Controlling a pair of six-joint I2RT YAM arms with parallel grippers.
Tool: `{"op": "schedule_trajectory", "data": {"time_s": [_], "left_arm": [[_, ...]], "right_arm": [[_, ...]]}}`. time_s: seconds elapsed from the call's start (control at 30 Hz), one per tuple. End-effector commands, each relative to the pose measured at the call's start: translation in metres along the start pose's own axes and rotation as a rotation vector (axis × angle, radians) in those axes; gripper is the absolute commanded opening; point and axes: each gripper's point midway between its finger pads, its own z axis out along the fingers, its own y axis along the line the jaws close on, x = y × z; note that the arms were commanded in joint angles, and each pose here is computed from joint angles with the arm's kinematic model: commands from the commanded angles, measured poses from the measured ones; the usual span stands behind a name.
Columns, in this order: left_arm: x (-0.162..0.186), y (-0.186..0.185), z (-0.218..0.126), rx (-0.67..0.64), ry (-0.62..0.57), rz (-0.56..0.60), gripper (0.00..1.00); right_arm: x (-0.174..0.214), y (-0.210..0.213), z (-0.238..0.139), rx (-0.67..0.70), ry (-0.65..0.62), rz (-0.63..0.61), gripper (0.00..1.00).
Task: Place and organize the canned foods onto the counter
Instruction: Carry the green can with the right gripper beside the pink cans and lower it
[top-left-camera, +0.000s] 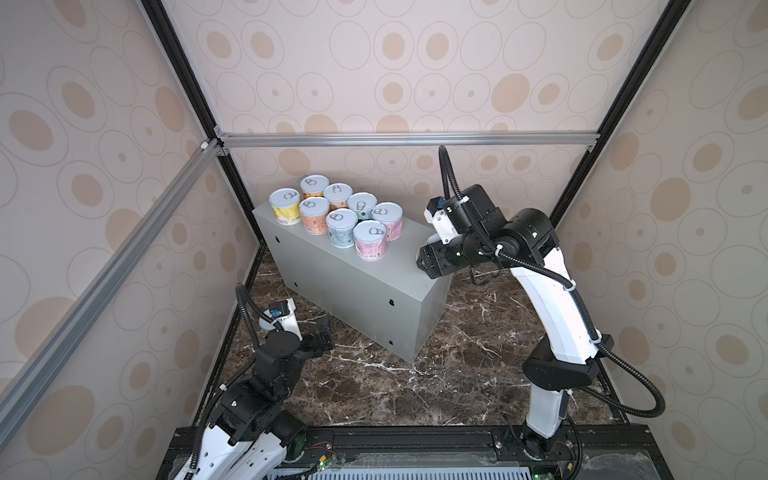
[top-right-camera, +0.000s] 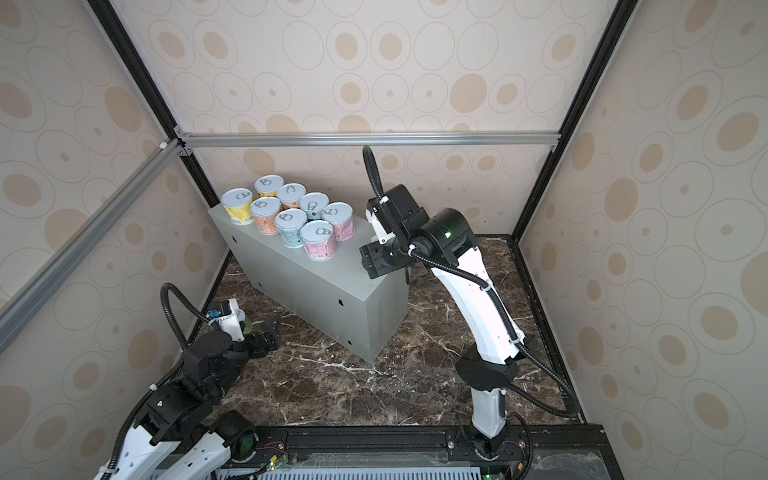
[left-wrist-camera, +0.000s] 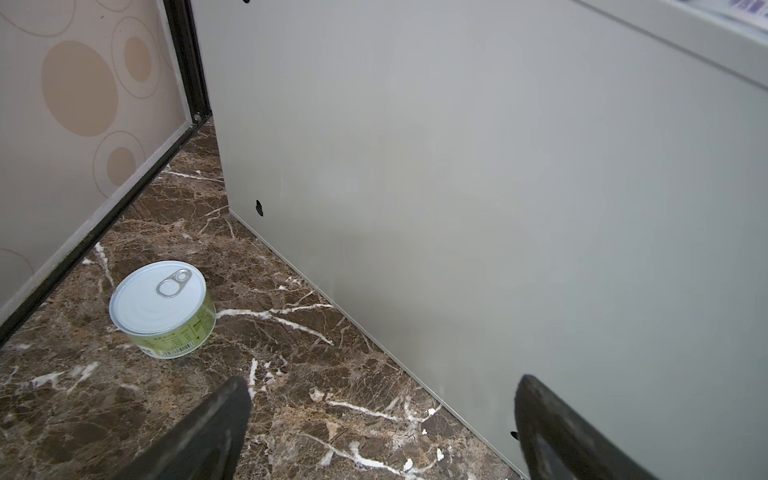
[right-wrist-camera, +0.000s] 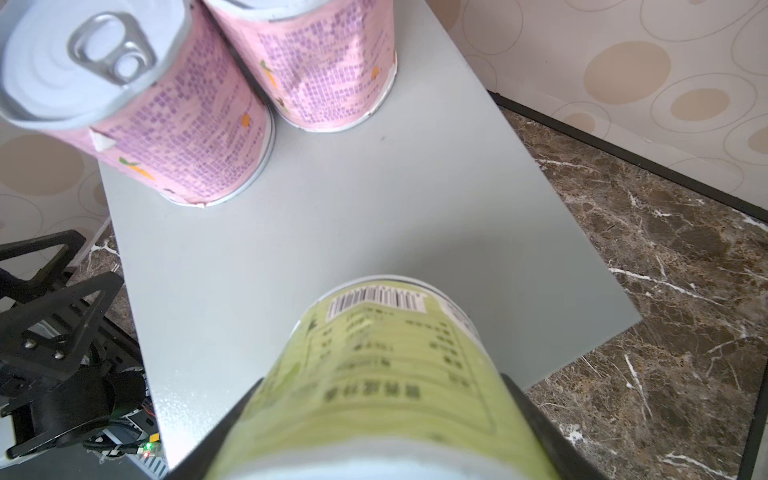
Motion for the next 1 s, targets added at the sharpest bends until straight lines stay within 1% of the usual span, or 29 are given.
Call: {"op": "schedule_trajectory", "data": {"time_s": [0.0,0.1,0.33,0.53,0.73,0.97], "left_arm": [[-0.005,0.0,-0.001,0.002,-0.019,0.008,0.99],[-0.005,-0.001,-0.001,0.003,-0.019,0.007,0.99],[-0.006,0.0,-0.001,0.002,-0.022,0.006,0.99],[-0.006,0.0,-0.001,0.0,-0.022,0.007,0.99],[-0.006,0.001,-0.001,-0.005,-0.022,0.004,0.99],[-0.007,0.003,-0.003,-0.011,-0.028,0.002,0.99]], "right_arm": [[-0.011,0.009,0.013,-0.014,-0.027,-0.013,0.55],[-0.013,0.011,0.022,-0.019,-0.02,-0.017,0.61],[-0.017,0.014,0.033,-0.025,-0.021,-0.032,0.8],[-0.023,0.016,0.032,-0.032,-0.046,-0.035,0.9],[-0.027,0.017,0.027,-0.041,-0.068,-0.037,0.95],[-0.036,0.015,0.001,-0.044,-0.145,-0.037,0.99]]}}
